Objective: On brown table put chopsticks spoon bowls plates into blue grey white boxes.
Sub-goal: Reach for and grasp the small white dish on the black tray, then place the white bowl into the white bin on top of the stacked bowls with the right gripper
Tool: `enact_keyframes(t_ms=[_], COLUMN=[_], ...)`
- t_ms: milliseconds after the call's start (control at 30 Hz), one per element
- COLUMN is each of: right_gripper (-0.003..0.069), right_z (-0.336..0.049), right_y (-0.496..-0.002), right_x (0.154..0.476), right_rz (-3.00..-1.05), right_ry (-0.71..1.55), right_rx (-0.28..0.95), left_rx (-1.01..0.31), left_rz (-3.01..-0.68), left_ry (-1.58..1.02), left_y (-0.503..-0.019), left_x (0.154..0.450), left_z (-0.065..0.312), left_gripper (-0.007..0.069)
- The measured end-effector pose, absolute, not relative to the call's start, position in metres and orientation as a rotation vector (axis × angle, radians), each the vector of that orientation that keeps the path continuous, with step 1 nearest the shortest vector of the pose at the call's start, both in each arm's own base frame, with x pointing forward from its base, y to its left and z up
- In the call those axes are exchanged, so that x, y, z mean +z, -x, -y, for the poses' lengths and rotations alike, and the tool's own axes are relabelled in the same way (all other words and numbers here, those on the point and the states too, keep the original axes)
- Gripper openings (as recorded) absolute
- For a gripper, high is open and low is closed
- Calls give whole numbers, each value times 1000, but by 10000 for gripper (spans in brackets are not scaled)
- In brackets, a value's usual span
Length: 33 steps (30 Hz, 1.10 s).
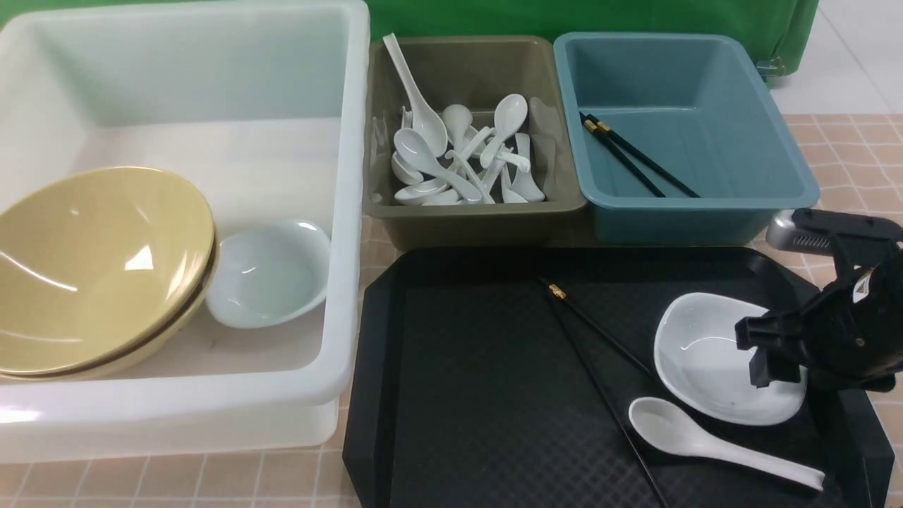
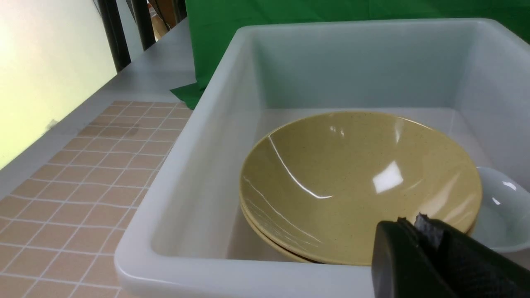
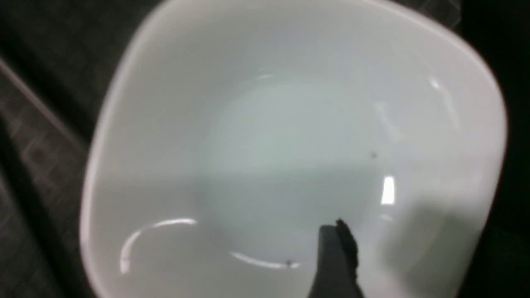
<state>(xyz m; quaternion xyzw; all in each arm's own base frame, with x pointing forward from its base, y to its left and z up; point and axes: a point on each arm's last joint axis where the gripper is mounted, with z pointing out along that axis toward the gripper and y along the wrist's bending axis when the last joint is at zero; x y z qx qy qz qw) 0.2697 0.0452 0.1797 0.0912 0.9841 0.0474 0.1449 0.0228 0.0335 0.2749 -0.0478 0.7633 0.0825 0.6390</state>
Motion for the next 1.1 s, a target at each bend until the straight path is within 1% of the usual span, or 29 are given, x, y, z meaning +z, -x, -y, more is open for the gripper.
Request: enact_keyframes(t_ms=[100,200,267,300,333,367,400,433,467,600,667,700,733,767,800,833,867,900,1000,1033,1100], right_gripper=[468,452,419,391,385,316,264,237,188,97,71,70,70,70,70,70,70,70,70,70,70], right_z=[-47,-48,-49,-49,-49,-49,-49,-49,-50,-50,-55,-54,-64,-71,-75,-97,-99,-124,-174,-178,-223], right_y=[-275,-279,-282,-283,-283,-284,-284,-284,-286,-281,-276,-276,-273,-273,-273,-274,-275,-278,-287,-289,-302], right_x=[166,165,166,166,166,166,167,168,173,202,223,226,249,263,267,295,298,323,343,348,348], right_rz=[-2851,-2819,-2792,-2782,-2782,-2774,-2770,-2761,-2733,-2642,-2577,-2568,-2494,-2445,-2429,-2327,-2316,-2230,-2153,-2136,-2133], right_ry=[-308,-332,-318,-289,-289,-220,-172,-154,-120,-39,42,46,106,142,160,259,268,347,485,495,616], right_rx=[150,176,185,185,185,176,169,172,175,182,179,178,200,216,224,266,273,325,404,410,443], left_rx=[188,188,188,188,188,188,188,188,188,188,188,188,188,187,187,186,186,186,186,186,186], left_rz=[-1742,-1742,-1742,-1742,-1742,-1742,-1742,-1742,-1742,-1742,-1743,-1743,-1742,-1742,-1742,-1742,-1742,-1741,-1741,-1741,-1741], left_ry=[109,109,109,109,109,109,109,109,109,109,108,108,108,107,107,106,106,105,105,105,105], left_y=[-23,-23,-23,-23,-23,-23,-23,-23,-23,-23,-23,-23,-23,-23,-23,-23,-23,-23,-23,-23,-23], left_x=[275,275,275,275,275,275,275,275,275,275,275,275,275,275,275,275,275,275,275,275,275], left_z=[-34,-34,-34,-34,-34,-34,-34,-34,-34,-34,-33,-33,-33,-33,-33,-33,-33,-33,-33,-33,-33], left_gripper=[2,2,2,2,2,2,2,2,2,2,2,2,2,2,2,2,2,2,2,2,2])
